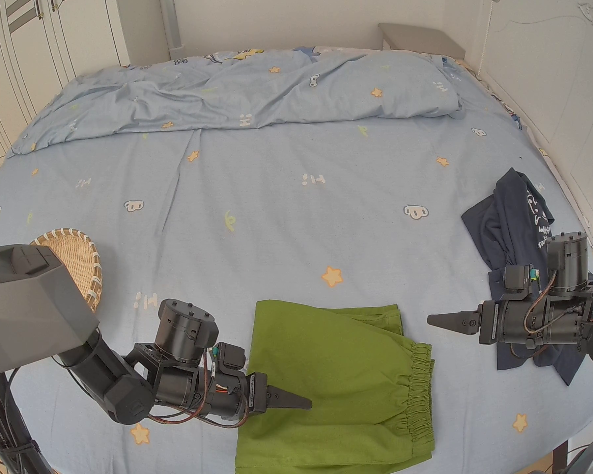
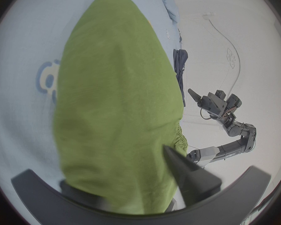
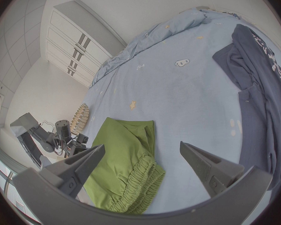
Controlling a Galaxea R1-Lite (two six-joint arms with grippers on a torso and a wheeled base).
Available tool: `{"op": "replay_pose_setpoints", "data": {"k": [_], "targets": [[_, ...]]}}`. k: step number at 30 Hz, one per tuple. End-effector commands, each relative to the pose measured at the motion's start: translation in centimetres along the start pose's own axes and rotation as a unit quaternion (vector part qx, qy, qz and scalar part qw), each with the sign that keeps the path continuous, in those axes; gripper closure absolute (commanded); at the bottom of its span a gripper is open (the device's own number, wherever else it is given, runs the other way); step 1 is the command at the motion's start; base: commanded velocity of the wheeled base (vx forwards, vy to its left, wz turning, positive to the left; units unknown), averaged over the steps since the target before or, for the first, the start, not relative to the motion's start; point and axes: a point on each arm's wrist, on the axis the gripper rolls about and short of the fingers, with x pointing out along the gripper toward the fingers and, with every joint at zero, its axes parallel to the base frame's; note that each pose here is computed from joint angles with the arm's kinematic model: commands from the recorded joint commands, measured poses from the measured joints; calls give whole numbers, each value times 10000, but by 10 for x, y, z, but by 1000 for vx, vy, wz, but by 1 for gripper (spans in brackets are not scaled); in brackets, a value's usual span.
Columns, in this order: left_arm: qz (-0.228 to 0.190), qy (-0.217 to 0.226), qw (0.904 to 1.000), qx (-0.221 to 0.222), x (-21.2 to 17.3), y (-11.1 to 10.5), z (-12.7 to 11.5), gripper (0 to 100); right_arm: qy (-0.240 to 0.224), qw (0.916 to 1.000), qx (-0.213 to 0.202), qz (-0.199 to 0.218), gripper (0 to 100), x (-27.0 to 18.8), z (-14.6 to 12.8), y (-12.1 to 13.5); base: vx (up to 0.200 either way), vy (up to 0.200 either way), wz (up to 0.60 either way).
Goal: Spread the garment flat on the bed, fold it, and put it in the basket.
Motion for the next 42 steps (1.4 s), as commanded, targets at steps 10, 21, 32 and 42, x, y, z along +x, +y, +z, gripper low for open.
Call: {"op": "replay_pose_setpoints", "data": {"k": [10, 21, 32, 42], "targets": [[-163, -607, 9980, -119, -46, -30, 31, 100, -301, 9989, 348, 29, 0, -2, 46, 8, 0, 0, 0], [-83, -1007, 9946, -238, -87, -48, 65, 100, -108, 9990, 425, 88, 0, -2, 43, 10, 0, 0, 0], [-70, -1034, 9946, -28, -121, -77, 65, 100, -148, 9990, 406, 102, 0, -10, 44, 13, 0, 200, 0], [-85, -846, 9964, -21, -114, -80, 56, 100, -151, 9990, 407, 110, 0, -11, 43, 14, 0, 200, 0]]}}
